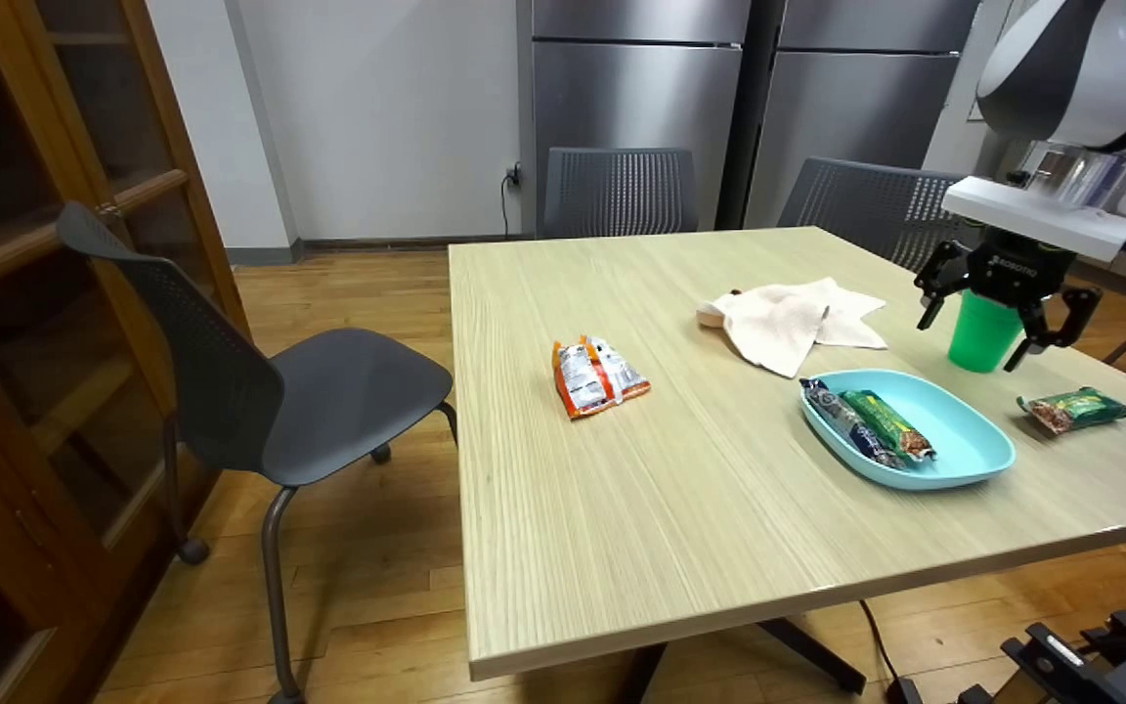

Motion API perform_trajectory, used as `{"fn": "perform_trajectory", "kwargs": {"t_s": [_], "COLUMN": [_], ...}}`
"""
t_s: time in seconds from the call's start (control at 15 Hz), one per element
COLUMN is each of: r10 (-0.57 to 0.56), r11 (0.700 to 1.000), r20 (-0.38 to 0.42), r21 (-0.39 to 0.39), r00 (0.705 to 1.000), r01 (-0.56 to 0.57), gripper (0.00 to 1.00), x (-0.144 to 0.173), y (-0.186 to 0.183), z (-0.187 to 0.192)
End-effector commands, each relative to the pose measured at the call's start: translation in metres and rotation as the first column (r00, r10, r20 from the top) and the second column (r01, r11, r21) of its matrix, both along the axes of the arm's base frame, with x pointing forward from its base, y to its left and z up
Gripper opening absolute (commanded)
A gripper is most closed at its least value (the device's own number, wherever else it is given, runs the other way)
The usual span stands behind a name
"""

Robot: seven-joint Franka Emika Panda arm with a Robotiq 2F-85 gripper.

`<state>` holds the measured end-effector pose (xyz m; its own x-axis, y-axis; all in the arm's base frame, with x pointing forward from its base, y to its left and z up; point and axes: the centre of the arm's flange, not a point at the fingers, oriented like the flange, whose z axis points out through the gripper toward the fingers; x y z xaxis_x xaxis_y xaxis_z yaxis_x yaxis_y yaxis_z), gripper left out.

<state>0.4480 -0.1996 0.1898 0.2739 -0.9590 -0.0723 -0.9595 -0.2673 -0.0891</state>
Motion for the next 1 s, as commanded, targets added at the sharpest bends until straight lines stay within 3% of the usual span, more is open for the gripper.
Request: {"fn": "perform_trajectory", "kwargs": {"t_s": [0.0, 0.47, 0.93], "r10": [-0.06, -0.166, -0.291], "r11": [0.998, 0.986, 0.956], "r20": [0.016, -0.011, -0.027], "r21": [0.005, -0.001, 0.013], "r00": [0.998, 0.986, 0.956], "r01": [0.06, 0.166, 0.292], "gripper": [1.0, 1.0, 1.0], "x": [-0.007, -0.027, -0.026], "y": [-0.029, -0.072, -0.117], "z": [-0.001, -0.017, -0.037]}}
